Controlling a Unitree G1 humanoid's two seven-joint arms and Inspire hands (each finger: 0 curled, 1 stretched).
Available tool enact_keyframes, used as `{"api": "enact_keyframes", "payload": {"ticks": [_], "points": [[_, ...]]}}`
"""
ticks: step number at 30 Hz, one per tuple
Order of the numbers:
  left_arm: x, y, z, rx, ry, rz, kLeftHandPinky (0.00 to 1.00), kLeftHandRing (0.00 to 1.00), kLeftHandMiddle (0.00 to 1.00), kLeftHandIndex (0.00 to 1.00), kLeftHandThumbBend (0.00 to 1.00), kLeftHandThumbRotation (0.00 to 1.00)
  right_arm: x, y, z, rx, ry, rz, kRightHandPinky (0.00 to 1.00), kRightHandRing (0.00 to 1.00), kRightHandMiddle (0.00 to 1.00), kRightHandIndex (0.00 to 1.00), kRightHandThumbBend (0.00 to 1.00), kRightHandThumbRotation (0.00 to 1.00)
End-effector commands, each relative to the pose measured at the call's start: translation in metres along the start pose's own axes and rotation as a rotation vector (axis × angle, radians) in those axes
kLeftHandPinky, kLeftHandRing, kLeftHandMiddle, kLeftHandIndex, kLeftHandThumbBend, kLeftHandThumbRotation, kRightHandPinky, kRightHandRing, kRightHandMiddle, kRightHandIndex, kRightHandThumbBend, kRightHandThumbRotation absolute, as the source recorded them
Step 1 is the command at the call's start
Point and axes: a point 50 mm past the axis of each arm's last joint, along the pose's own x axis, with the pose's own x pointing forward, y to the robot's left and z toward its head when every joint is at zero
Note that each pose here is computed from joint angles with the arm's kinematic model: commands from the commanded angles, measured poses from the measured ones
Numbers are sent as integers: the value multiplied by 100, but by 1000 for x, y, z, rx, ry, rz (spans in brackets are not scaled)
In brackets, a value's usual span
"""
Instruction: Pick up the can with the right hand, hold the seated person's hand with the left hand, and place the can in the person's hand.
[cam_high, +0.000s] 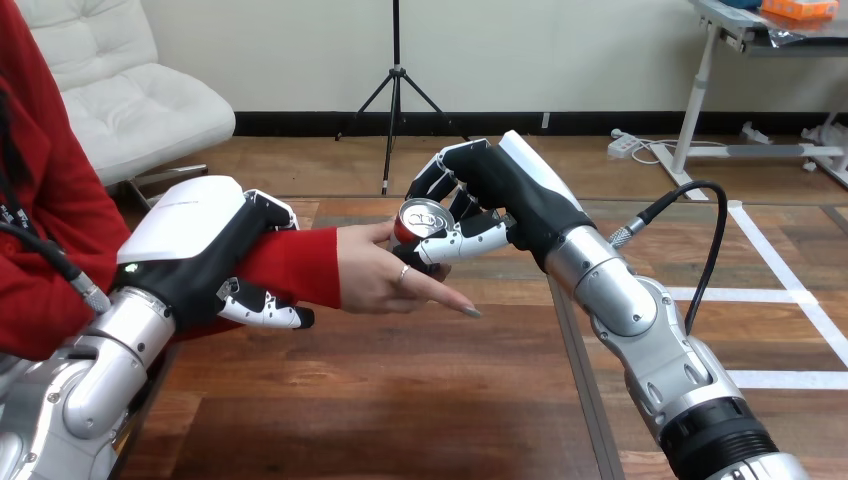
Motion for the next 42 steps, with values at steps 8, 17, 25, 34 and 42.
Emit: {"api": "enact_keyframes", "payload": {"ticks": [8, 17, 25, 34, 42], "points": [[9, 25, 25, 0, -129, 128, 30, 35, 39, 39, 74, 0, 13, -10, 36, -44, -130, -13, 34, 39, 43, 46, 69, 0], [8, 23, 24, -8, -129, 129, 30, 35, 39, 39, 73, 0, 11, -10, 30, -64, -100, -7, 36, 42, 45, 48, 71, 0], [8, 23, 23, -16, -123, 123, 31, 35, 39, 40, 72, 0, 8, -10, 25, -65, -71, -2, 37, 44, 47, 49, 73, 1], [6, 24, 23, -26, -123, 116, 32, 36, 41, 41, 72, 0, 6, -11, 21, -56, -50, 4, 39, 47, 50, 51, 73, 21], [3, 26, 26, 35, -125, 105, 40, 47, 52, 51, 76, 20, 3, -11, 17, -52, -35, 16, 44, 51, 54, 54, 82, 49]]}}
